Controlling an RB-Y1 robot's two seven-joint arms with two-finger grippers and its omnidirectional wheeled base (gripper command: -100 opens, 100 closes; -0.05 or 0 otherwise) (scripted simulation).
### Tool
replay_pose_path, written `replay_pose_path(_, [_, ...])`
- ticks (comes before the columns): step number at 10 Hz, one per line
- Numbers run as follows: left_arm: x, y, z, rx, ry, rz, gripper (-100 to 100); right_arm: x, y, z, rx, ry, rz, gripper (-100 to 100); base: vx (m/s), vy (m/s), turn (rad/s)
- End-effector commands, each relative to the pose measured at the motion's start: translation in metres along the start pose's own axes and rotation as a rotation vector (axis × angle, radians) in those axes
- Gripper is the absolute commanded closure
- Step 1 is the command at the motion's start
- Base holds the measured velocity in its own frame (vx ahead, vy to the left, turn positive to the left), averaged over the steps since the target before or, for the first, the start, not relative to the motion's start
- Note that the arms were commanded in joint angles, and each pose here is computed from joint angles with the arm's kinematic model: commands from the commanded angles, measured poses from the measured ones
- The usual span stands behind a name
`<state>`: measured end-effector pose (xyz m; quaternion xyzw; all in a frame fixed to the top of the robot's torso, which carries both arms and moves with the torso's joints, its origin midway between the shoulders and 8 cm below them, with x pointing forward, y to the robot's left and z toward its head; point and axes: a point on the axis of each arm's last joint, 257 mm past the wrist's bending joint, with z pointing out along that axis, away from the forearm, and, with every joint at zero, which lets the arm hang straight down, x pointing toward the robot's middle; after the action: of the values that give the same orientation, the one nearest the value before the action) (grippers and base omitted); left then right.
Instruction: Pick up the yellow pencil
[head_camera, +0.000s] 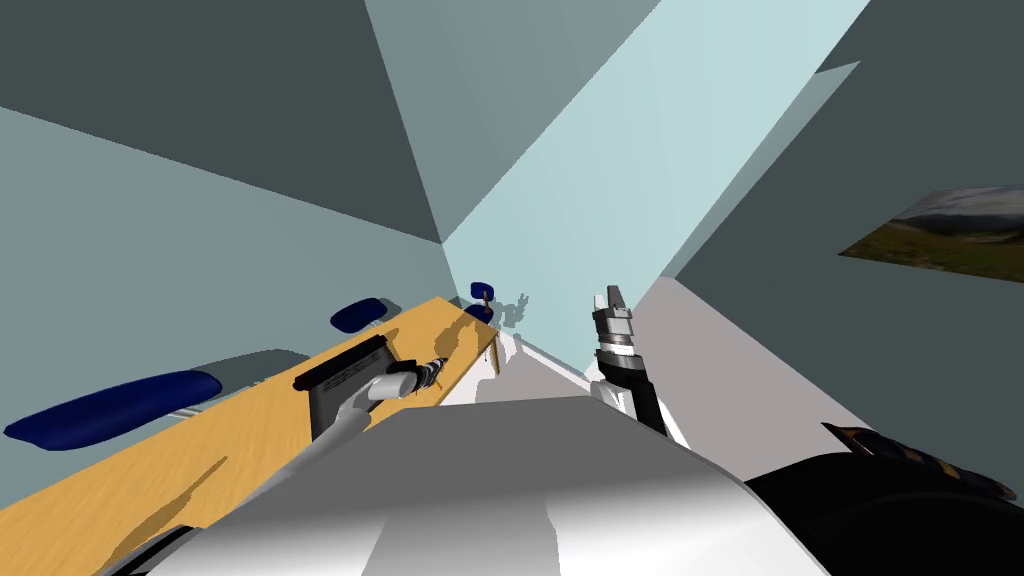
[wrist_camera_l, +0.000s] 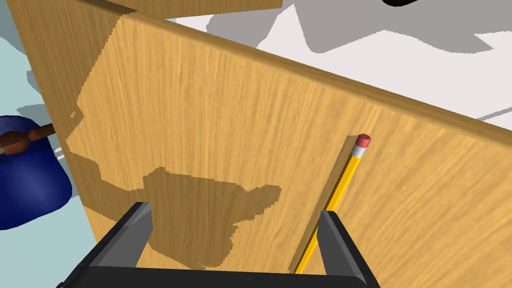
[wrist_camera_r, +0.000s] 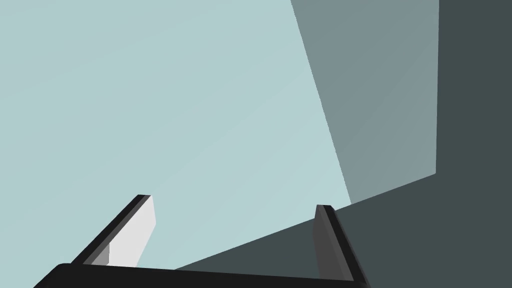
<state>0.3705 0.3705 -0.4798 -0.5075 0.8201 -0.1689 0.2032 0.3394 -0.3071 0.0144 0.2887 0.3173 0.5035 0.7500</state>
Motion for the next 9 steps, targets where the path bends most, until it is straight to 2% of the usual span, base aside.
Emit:
replay_pose_path(1, [-0.001, 0.026, 0.002, -0.073, 0.022, 0.003, -100, 0.0, 0.0, 0.0, 0.0, 0.0, 0.0, 0, 0.044, -0.002, -0.112])
replay_pose_path(2, [-0.004, 0.044, 0.002, -0.123, 0.036, 0.006, -100, 0.0, 0.0, 0.0, 0.0, 0.0, 0.0, 0, 0.06, -0.002, -0.2])
replay_pose_path(3, [-0.003, 0.047, 0.002, -0.132, 0.04, 0.005, -100, 0.0, 0.0, 0.0, 0.0, 0.0, 0.0, 0, 0.043, 0.003, -0.069])
replay_pose_path(4, [-0.007, 0.066, 0.001, -0.187, 0.055, 0.007, -100, 0.0, 0.0, 0.0, 0.0, 0.0, 0.0, 0, 0.047, -0.002, -0.126])
replay_pose_path(5, [-0.006, 0.066, 0.001, -0.189, 0.056, 0.007, -100, 0.0, 0.0, 0.0, 0.0, 0.0, 0.0, 0, 0.035, 0.006, -0.05])
replay_pose_path(8, [-0.017, 0.116, -0.01, -0.334, 0.096, 0.011, -100, 0.0, 0.0, 0.0, 0.0, 0.0, 0.0, 0, 0.057, 0.011, -0.15])
replay_pose_path(9, [-0.017, 0.116, -0.01, -0.334, 0.096, 0.011, -100, 0.0, 0.0, 0.0, 0.0, 0.0, 0.0, 0, 0.049, 0.005, -0.032])
